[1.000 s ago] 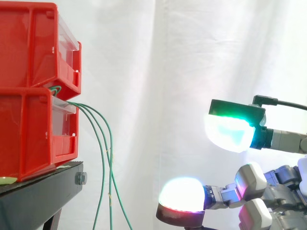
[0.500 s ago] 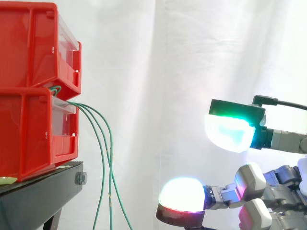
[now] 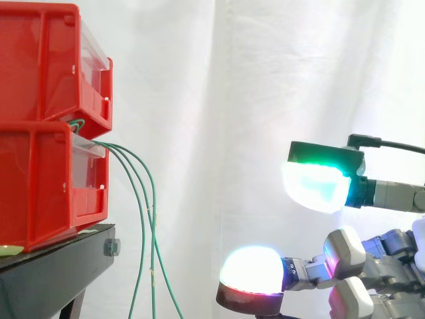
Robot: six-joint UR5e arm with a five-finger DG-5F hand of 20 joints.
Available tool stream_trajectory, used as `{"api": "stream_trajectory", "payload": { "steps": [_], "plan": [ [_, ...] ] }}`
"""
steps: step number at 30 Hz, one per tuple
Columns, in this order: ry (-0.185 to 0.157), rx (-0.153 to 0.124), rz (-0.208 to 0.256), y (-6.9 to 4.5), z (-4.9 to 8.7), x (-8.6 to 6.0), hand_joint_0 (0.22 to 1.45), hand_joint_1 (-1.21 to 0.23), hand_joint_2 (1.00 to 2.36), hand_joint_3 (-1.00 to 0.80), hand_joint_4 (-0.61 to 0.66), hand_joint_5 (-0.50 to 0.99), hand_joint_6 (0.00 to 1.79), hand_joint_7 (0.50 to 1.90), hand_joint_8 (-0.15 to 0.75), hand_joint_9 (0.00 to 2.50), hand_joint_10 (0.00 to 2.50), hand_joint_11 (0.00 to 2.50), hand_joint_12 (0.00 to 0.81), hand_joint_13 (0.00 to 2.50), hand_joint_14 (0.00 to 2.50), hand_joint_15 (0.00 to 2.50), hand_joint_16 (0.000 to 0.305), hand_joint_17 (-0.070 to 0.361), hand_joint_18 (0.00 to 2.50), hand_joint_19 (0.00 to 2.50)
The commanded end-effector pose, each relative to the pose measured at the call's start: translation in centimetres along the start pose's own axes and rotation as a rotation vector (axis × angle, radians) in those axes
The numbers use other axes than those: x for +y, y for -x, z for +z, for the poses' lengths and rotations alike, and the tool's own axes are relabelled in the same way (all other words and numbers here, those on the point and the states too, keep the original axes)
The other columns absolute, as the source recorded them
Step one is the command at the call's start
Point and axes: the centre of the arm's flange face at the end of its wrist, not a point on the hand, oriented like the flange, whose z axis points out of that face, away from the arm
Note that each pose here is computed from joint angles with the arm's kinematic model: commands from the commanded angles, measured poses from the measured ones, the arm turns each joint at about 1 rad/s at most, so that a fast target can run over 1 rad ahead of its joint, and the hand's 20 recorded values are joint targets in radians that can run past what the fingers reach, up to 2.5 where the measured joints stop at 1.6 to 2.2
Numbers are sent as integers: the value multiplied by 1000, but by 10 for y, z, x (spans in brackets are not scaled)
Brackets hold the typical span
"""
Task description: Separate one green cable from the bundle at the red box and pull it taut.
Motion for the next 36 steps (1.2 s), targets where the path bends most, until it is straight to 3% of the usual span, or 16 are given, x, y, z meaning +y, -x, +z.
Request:
{"api": "stream_trajectory", "payload": {
  "steps": [1,4,7,10,16,21,36],
  "plan": [
    [0,0,0,0,0,0,525,-689,1000,-500,86,-160,502,672,238,1249,19,833,270,1074,17,933,35,78,796,1239],
    [0,0,0,0,0,0,518,-690,1000,-500,92,-173,502,672,238,1295,17,844,254,1082,16,902,35,78,844,1239],
    [0,0,0,0,0,-1,496,-582,1000,-500,92,-166,502,675,245,1290,18,852,273,1096,16,915,37,84,879,1256],
    [0,0,0,0,0,0,519,-654,1005,-415,91,-165,502,680,243,1247,18,853,274,1070,16,923,36,81,827,1272],
    [0,0,0,0,0,0,520,-570,1000,-500,84,-157,502,678,236,1270,18,840,260,1086,17,909,35,79,850,1273],
    [0,0,0,0,0,0,519,-659,1001,-484,80,-158,502,671,240,1263,18,837,270,1076,17,921,35,80,848,1266],
    [0,0,0,0,0,0,530,-605,1003,-453,101,-157,502,668,235,1234,18,819,269,1056,17,935,34,77,822,1276]
  ]
}}
